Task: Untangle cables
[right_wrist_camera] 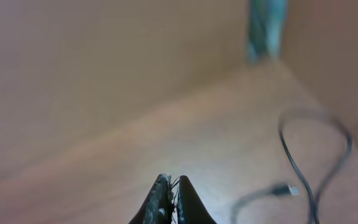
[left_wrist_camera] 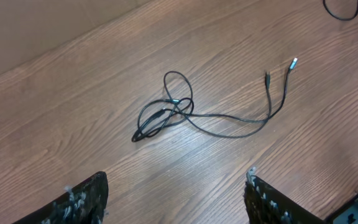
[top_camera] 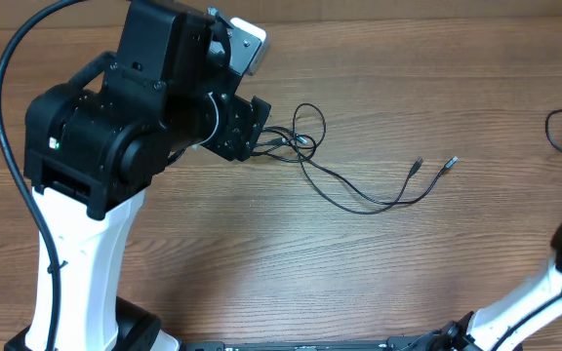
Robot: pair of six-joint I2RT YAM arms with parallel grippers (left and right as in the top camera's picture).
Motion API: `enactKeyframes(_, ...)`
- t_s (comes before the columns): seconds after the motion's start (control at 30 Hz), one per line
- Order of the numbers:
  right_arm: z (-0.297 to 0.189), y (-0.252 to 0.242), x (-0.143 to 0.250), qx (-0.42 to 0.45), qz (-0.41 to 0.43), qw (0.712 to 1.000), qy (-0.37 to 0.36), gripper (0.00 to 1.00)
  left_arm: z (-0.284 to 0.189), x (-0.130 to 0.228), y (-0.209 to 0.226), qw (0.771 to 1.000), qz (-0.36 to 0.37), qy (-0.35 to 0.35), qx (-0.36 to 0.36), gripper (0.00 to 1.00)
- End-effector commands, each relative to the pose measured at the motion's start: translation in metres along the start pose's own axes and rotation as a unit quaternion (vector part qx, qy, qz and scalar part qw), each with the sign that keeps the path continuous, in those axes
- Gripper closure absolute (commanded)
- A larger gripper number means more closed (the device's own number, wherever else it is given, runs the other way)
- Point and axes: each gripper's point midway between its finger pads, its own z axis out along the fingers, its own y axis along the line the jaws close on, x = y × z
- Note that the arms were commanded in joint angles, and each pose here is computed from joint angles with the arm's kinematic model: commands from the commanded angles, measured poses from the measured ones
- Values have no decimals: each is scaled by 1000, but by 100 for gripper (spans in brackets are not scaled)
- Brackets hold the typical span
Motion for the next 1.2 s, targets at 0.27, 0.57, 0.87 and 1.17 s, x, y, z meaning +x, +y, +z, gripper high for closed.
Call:
enactKeyframes(0.27, -157, 168, -88, -268, -3, 953, -140, 91, 24, -2, 8, 1000, 7, 24, -13, 33)
enactKeyframes(0.57, -239, 210, -70, -232, -22, 955, -182, 91, 51, -1, 10, 998, 16, 54, -13, 31)
enactKeyframes(0.87, -277, 255, -8, -253, -104, 933, -234, 87, 53, -25, 24, 999, 15, 8, -52, 34)
enactKeyframes(1.17, -286, 283, 45, -261, -101, 914, -295, 84, 21, -50, 43, 991, 0, -70, -114, 28)
